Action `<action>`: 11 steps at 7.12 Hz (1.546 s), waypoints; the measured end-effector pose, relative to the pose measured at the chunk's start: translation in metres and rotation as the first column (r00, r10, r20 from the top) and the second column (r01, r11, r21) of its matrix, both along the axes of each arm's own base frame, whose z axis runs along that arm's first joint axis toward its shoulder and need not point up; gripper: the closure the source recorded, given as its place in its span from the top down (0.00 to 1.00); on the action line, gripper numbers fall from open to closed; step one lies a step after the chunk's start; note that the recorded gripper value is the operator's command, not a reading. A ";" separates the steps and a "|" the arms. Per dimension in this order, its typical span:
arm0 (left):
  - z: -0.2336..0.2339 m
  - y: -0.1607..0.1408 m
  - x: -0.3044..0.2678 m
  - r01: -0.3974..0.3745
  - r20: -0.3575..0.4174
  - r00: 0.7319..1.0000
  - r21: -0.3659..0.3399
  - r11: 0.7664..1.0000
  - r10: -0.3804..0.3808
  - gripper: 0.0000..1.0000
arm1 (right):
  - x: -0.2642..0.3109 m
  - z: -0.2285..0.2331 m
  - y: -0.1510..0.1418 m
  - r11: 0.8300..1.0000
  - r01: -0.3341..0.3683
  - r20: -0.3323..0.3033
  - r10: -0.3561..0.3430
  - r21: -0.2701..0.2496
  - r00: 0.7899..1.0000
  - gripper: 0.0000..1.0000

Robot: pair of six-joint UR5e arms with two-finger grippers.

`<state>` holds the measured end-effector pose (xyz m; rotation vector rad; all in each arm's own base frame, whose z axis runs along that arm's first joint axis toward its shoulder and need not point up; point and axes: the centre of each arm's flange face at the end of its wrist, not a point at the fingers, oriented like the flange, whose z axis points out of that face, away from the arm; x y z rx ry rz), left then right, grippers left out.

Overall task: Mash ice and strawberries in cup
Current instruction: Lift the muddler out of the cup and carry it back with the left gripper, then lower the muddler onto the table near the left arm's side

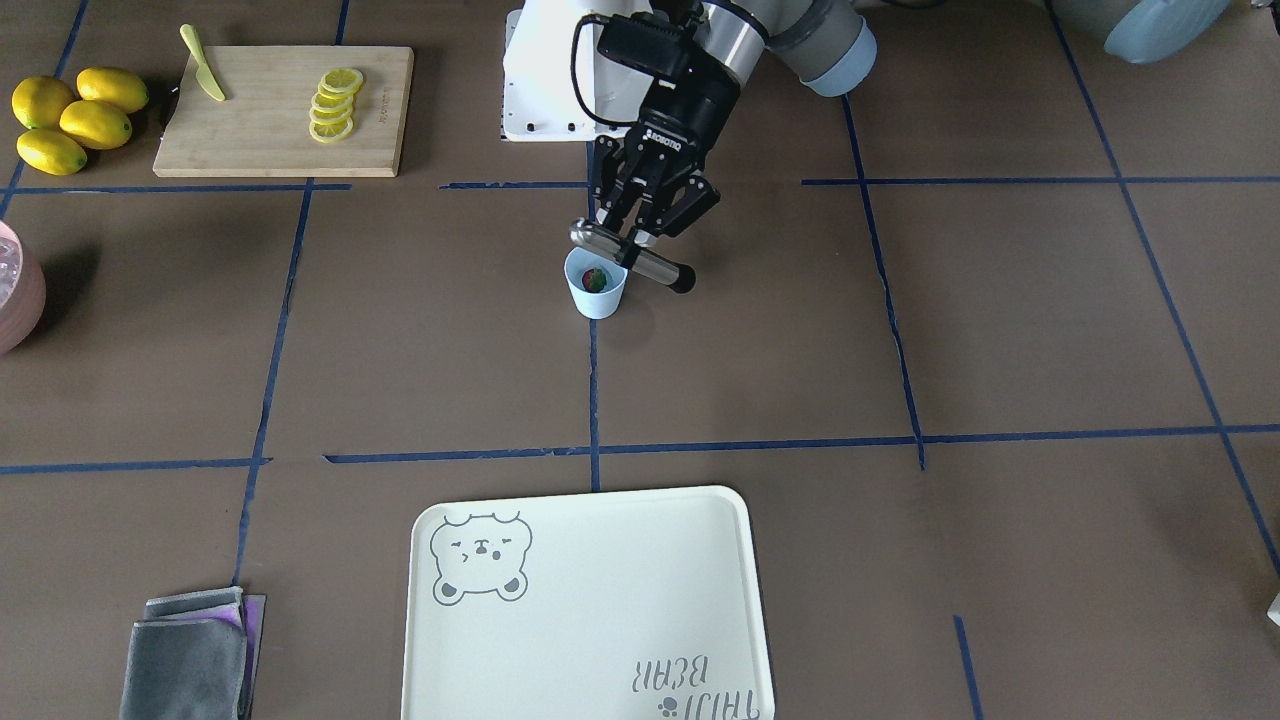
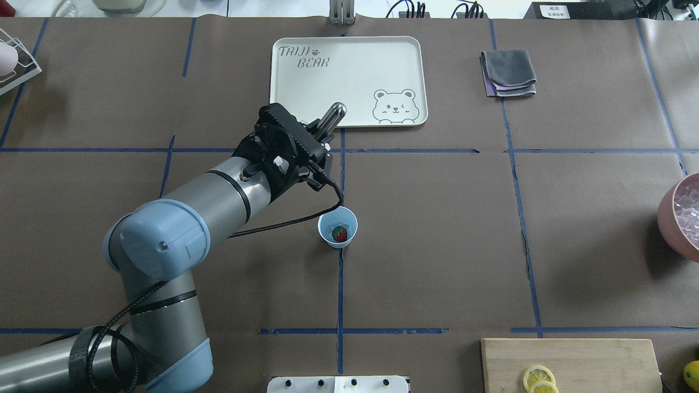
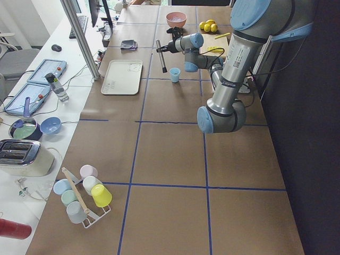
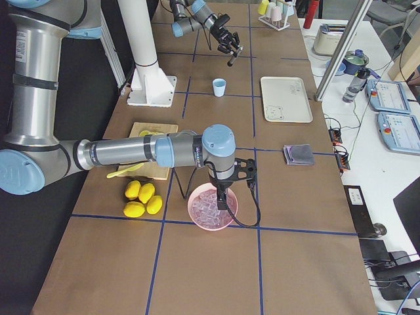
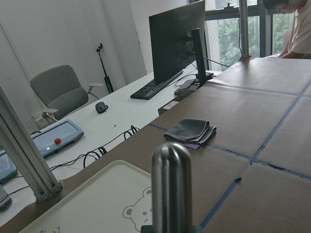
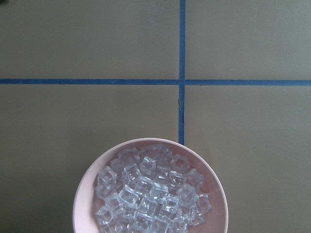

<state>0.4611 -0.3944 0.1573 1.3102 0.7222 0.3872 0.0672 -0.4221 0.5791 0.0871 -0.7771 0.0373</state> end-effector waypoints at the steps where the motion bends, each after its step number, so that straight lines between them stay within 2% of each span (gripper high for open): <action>1: 0.025 -0.015 -0.013 0.027 0.109 0.994 -0.028 0.999 -0.024 0.00 | 0.000 0.000 0.001 1.000 0.000 0.000 0.000 -0.001 1.000 1.00; 2: 0.048 -0.034 -0.034 0.044 0.202 0.979 -0.060 0.997 -0.031 0.00 | 0.000 0.001 0.001 1.000 0.000 0.000 0.000 -0.002 1.000 1.00; 3: 0.084 -0.059 -0.068 0.034 0.269 0.963 -0.131 0.991 0.002 0.00 | 0.000 0.001 0.002 1.000 0.000 0.000 0.000 -0.002 1.000 1.00; 5: 0.167 -0.098 -0.150 0.009 0.306 0.947 -0.320 0.948 0.095 0.00 | 0.000 0.001 0.003 1.000 0.001 0.000 -0.001 -0.003 1.000 1.00; 6: 0.204 -0.106 -0.183 0.027 0.296 0.949 -0.411 0.911 0.106 0.00 | 0.000 0.001 0.003 1.000 0.001 0.000 -0.001 -0.003 1.000 1.00; 8: 0.282 -0.112 -0.219 0.099 0.283 0.955 -0.584 0.806 0.088 0.00 | 0.000 0.001 0.003 1.000 0.001 0.000 -0.001 -0.003 1.000 1.00; 9: 0.320 -0.115 -0.233 0.117 0.266 0.960 -0.669 0.734 0.089 0.00 | 0.000 0.001 0.003 1.000 0.000 0.000 0.000 -0.003 1.000 1.00; 11: 0.382 -0.121 -0.271 0.098 0.194 0.975 -0.806 0.584 0.104 0.00 | 0.000 0.001 0.003 1.000 0.000 0.000 0.000 -0.001 1.000 1.00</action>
